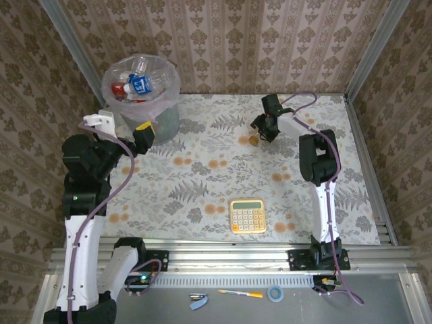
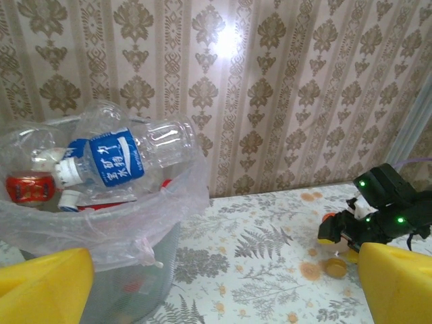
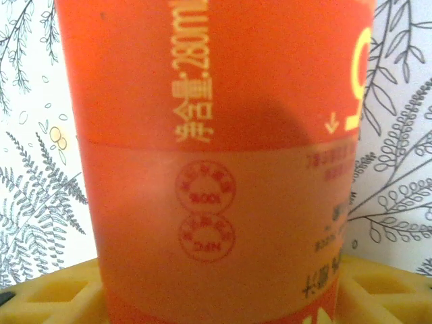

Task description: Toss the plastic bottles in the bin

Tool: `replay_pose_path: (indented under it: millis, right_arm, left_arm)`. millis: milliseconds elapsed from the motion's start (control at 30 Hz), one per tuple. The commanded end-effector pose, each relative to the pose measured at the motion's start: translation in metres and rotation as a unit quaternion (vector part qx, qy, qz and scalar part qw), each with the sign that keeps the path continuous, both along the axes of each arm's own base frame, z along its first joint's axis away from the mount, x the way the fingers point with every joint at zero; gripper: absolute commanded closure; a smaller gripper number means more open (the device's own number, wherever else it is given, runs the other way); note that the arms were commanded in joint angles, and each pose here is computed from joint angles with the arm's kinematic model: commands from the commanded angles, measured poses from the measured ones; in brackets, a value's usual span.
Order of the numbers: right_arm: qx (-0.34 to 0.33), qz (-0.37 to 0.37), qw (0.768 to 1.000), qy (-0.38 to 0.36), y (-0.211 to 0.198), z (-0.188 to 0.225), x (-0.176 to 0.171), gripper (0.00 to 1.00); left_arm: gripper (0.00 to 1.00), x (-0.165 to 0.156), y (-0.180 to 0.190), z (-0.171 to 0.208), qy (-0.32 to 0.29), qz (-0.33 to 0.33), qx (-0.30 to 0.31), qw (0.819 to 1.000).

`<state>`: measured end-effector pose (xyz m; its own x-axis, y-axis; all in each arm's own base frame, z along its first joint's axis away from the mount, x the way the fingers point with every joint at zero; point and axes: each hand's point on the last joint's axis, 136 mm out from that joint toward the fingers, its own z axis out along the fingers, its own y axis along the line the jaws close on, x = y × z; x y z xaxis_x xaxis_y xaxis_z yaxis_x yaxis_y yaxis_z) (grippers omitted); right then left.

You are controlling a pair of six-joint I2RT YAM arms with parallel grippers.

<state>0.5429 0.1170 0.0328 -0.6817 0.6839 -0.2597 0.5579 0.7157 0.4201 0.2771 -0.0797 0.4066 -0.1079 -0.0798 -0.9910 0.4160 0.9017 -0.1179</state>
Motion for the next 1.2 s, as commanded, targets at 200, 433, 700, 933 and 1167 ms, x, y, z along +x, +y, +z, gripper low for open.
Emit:
replay_pose_path:
  millis: [200,433,700,933,1167]
  right_arm:
    - [-0.033,0.028,0.997,-0.061,-0.016,0.044,-0.035,0.43]
    - [-0.026,0.111,0.976,-0.184,0.002,0.115,-0.060,0.48]
    - [-0.052,0.198,0.926,-0.318,0.027,0.184,-0.107,0.49]
    - [-0.088,0.282,0.871,-0.391,0.061,0.223,-0.145,0.53]
    - [-0.098,0.316,0.831,-0.447,0.083,0.248,-0.175,0.53]
  left_arm:
    - [0.00,0.004,-0.068,-0.019,0.041,-0.134,-0.023,0.990]
    - [0.00,0.019,-0.107,-0.020,0.070,-0.222,-0.082,0.969]
    - [0.00,0.024,-0.152,-0.026,0.099,-0.300,-0.099,0.944]
    - [0.00,0.021,-0.196,-0.028,0.104,-0.365,-0.108,0.919]
    - [0.01,0.015,-0.238,-0.031,0.127,-0.422,-0.120,0.890]
